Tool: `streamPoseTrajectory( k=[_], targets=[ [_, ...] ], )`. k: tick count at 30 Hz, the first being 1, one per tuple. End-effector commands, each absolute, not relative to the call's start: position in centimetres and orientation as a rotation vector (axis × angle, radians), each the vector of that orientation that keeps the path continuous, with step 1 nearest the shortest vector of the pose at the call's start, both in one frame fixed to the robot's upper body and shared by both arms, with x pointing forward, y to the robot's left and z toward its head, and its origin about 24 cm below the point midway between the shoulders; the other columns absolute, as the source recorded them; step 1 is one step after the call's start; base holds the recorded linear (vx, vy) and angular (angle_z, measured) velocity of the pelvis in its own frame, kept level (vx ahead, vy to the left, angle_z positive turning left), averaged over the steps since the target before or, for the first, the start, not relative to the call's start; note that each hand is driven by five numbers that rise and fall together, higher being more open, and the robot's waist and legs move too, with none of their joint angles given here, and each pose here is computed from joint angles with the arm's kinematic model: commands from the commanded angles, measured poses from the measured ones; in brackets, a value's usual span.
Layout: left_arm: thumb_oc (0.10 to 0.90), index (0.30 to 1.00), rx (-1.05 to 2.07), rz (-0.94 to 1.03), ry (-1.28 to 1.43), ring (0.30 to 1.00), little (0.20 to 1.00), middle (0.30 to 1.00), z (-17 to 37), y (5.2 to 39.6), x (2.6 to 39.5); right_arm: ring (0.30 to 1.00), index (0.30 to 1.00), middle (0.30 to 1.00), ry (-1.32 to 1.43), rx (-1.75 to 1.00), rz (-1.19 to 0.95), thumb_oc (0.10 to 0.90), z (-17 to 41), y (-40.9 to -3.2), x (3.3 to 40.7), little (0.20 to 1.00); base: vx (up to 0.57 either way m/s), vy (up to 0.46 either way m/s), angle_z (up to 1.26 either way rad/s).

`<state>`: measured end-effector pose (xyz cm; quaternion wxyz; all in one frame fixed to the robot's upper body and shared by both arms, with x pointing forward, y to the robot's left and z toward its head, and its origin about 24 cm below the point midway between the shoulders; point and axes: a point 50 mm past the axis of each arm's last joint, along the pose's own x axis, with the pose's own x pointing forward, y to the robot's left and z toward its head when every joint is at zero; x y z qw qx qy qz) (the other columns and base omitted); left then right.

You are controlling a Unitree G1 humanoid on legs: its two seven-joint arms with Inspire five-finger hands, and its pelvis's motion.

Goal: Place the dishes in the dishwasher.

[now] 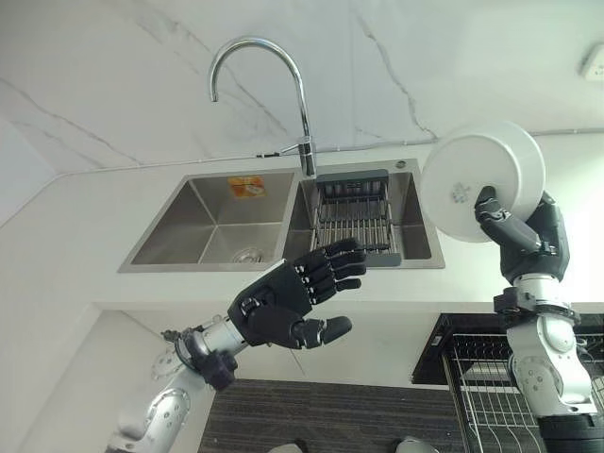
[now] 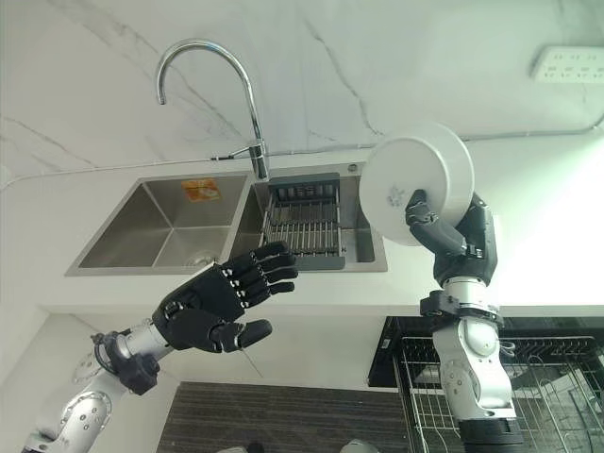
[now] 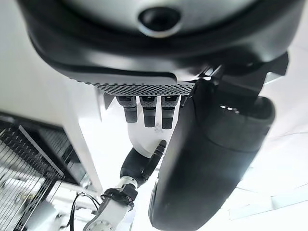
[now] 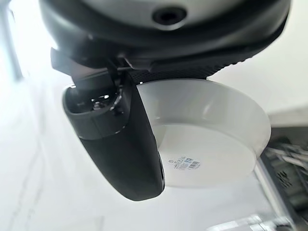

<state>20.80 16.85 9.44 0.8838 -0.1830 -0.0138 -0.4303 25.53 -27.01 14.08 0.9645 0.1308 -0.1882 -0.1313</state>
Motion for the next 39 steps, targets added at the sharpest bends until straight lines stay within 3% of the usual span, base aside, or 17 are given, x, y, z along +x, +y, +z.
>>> streamPoseTrajectory(
  k=[1,6,14,25,32,39],
  targets=[
    [0.800,0.900,-0.268,-0.975,-0.314,0.900,0.900,0.900,14.7,18.0,20.7,0.300,0.300,0.300,-0.845,0.307,-0.172,0.400,22.1,-26.3,23.9,0.300,-0.26,0.360,-0.46],
    [0.800,0.900,-0.175,-1.131,-0.272,0.900,0.900,0.900,15.5,18.4,20.5,0.300,0.300,0.300,-0.966,0.403,-0.177,0.400,21.6,-26.3,21.5,0.300,-0.20,0.370,-0.37],
    [0.800,0.900,0.032,-1.283,-0.033,0.900,0.900,0.900,13.4,16.8,20.2,0.300,0.300,0.300,-0.974,0.481,-0.092,0.400,21.7,-26.0,21.4,0.300,-0.17,0.208,-0.60],
    [0.800,0.900,0.123,-1.312,0.300,0.900,0.900,0.900,8.1,16.5,19.7,0.300,0.300,0.300,-1.001,0.476,-0.023,0.400,21.5,-23.8,20.9,0.300,-0.08,-0.236,-0.33],
    [0.800,0.900,0.077,-1.148,0.478,0.900,0.900,0.900,3.9,15.7,20.0,0.300,0.300,0.300,-1.078,0.414,0.062,0.400,22.9,-22.4,20.9,0.300,-0.04,-0.506,0.05],
    [0.800,0.900,-0.092,-0.566,0.730,0.900,0.900,0.900,-6.4,17.8,17.7,0.300,0.300,0.300,-0.942,0.437,0.165,0.400,21.4,-22.6,21.8,0.300,0.02,-0.484,-0.26]
  ],
)
